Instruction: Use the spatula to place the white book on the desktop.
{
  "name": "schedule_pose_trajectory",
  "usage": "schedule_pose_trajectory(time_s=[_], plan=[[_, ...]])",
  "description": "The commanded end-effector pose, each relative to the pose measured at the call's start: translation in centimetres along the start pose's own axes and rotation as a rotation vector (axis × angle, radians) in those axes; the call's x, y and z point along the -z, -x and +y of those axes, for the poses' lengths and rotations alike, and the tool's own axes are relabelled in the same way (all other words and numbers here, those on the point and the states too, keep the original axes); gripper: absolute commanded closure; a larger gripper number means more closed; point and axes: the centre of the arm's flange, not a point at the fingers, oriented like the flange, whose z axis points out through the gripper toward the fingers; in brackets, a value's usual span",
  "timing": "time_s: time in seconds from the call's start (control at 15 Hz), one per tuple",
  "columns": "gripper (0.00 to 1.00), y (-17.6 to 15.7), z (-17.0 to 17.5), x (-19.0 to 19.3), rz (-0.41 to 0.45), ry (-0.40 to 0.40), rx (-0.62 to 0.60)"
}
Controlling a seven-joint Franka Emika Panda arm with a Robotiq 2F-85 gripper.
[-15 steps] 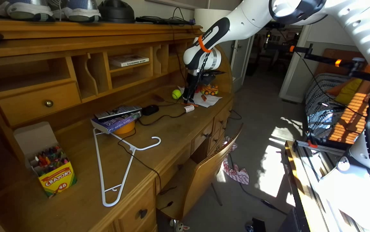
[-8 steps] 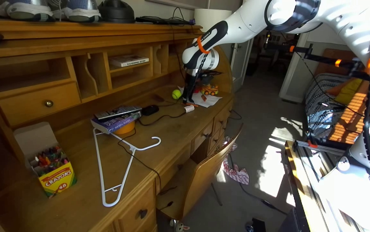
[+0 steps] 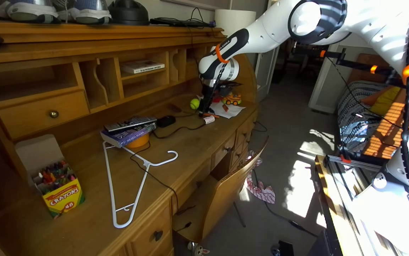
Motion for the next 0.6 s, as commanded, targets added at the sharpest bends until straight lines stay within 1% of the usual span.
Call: schedule_pose_trajectory(time_s=[0.0, 0.13, 0.2, 0.27, 0.33, 0.47, 0.53], plan=[[0.05, -0.6, 0.7, -0.3, -0.012, -0.017, 0.014], [0.09, -0.3, 0.8, 0.3, -0.032, -0.008, 0.004], [0.10, -0.2, 0.8, 0.6, -0.043, -0.005, 0.001], [0.14, -0.1, 0.9, 0.8, -0.056, -0.011, 0.006], [0.14, 0.0, 1.0, 1.0, -0.067, -0.011, 0.007], [0.22, 0.1, 1.2, 1.0, -0.085, -0.016, 0.004], [0.23, 0.2, 1.3, 1.0, -0.088, -0.024, 0.004]])
